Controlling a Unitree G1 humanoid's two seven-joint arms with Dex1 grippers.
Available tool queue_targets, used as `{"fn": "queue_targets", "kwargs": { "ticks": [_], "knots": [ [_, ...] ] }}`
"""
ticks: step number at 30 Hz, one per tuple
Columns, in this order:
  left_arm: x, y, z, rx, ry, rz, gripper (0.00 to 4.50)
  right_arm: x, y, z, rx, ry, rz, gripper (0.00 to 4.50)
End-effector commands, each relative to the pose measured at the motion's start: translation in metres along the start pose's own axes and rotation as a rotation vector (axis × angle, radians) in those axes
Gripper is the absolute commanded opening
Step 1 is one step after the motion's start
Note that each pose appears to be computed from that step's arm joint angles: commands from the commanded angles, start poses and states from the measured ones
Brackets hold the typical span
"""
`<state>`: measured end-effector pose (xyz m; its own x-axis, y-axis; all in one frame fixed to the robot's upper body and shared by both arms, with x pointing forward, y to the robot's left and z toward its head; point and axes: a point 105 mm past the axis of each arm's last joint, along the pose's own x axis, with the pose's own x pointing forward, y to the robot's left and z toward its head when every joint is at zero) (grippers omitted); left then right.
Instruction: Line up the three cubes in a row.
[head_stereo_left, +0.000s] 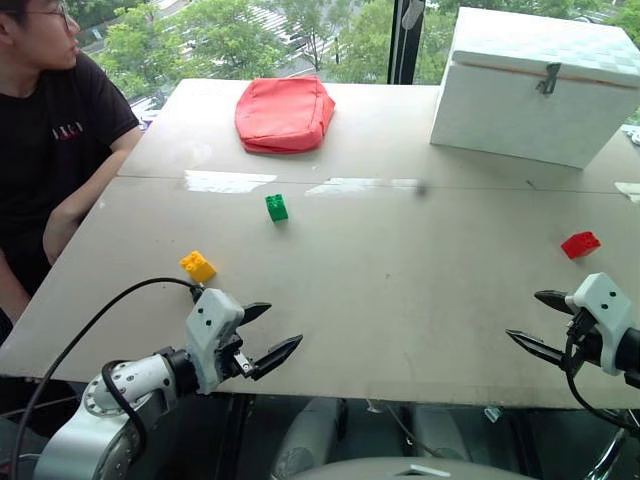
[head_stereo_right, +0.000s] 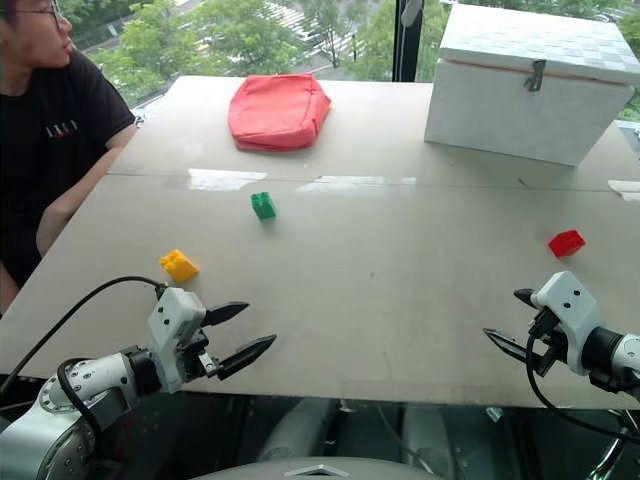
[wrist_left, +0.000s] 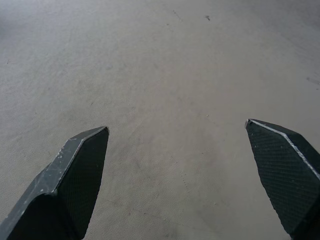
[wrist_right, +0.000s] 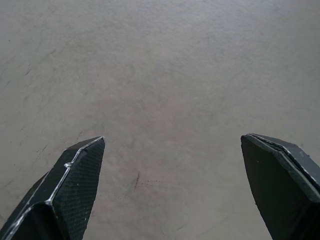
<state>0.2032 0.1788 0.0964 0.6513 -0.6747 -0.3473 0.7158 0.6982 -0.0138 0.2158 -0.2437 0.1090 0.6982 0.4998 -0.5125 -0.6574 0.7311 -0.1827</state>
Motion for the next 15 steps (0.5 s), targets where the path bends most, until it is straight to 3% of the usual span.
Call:
{"fn": "queue_targets", "kwargs": {
  "ticks": [1,3,4,10,15],
  "knots": [
    [0.004,-0.002,0.021,0.045,-0.087,-0.026,4.48,0.000,-0.016,0.022,-0.024,-0.085,-0.110,4.50],
    [0.015,-0.008,0.043,0.061,-0.165,-0.099,4.48,0.004,-0.039,0.046,-0.040,-0.150,-0.272,4.50],
    [0.019,-0.012,0.052,0.076,-0.188,-0.146,4.48,0.004,-0.049,0.049,-0.033,-0.120,-0.327,4.50],
    [0.037,-0.034,0.086,0.202,-0.228,-0.371,4.48,-0.005,-0.096,0.053,0.043,0.042,-0.426,4.50],
    [0.058,-0.054,0.117,0.253,-0.308,-0.489,4.48,-0.010,-0.136,0.053,0.225,0.198,-0.485,4.50]
  ]
}}
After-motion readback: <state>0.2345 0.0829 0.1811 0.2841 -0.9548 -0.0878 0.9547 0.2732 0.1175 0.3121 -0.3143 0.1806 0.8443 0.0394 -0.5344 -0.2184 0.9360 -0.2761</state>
